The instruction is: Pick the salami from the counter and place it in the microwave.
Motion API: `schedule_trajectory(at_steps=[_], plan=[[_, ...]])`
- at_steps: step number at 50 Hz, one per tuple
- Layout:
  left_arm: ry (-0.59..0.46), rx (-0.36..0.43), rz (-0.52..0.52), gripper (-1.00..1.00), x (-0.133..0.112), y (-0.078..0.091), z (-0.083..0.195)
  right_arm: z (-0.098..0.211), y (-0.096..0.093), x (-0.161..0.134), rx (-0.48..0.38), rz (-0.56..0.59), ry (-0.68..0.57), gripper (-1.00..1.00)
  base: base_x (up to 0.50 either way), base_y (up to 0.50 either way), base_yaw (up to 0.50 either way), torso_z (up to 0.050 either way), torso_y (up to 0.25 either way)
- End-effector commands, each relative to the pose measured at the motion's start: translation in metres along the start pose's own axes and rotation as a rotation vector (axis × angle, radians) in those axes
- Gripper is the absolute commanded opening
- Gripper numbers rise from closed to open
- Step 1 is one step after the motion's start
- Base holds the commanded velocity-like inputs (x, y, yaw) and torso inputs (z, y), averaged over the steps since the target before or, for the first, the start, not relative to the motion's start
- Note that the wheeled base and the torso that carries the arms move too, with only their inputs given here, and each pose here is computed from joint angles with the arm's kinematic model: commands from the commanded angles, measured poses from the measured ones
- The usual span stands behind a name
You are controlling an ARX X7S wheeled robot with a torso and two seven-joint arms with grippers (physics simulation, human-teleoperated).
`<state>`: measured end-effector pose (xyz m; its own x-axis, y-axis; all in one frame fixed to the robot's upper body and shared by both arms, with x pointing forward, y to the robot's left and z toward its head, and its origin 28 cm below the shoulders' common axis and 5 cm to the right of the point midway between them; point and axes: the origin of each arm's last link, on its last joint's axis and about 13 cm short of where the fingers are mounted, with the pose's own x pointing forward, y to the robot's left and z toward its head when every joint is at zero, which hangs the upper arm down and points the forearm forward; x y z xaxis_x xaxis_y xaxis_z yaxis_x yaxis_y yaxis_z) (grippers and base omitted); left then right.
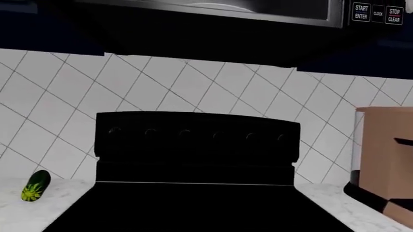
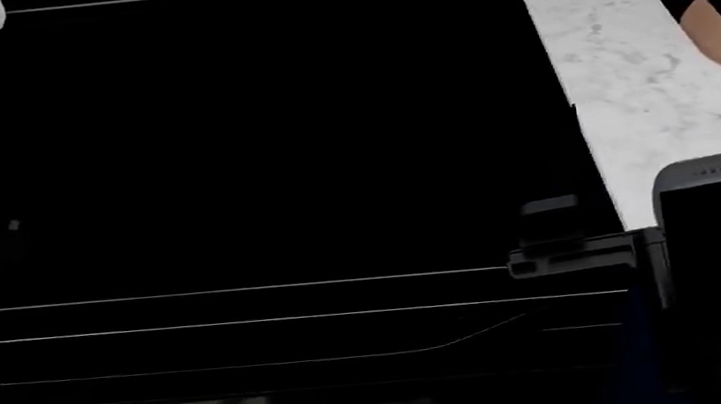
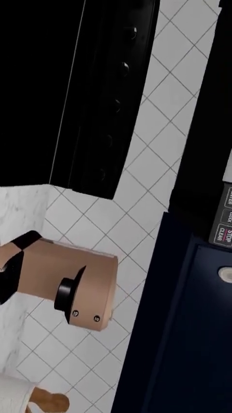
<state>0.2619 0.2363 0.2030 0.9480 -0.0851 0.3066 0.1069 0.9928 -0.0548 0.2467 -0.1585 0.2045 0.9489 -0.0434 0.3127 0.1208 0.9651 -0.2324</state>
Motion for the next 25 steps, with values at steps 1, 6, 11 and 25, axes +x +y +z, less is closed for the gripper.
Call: schedule_trajectory(at_steps=[1, 6, 11, 25], plan=[[0.003, -0.009, -0.001, 1.0, -0.0023, 0.0014, -0.002, -0.0008, 0.0047, 0.0022, -0.014, 0.029, 0.005, 1.0, 0.0, 0.5, 0.0, 0.0, 0.0], [0.004, -0.014, 0.004, 1.0, -0.0026, 0.0027, -0.003, -0.0004, 0.0055, 0.0031, -0.018, 0.034, 0.006, 1.0, 0.0, 0.5, 0.0, 0.0, 0.0], [0.004, -0.022, 0.007, 1.0, -0.0025, 0.0035, -0.0036, -0.0004, 0.007, 0.0036, -0.021, 0.041, 0.008, 1.0, 0.0, 0.5, 0.0, 0.0, 0.0], [0.012, -0.023, 0.008, 1.0, -0.0039, 0.004, -0.0066, -0.0022, 0.0072, 0.0025, -0.023, 0.044, 0.013, 1.0, 0.0, 0.5, 0.0, 0.0, 0.0]])
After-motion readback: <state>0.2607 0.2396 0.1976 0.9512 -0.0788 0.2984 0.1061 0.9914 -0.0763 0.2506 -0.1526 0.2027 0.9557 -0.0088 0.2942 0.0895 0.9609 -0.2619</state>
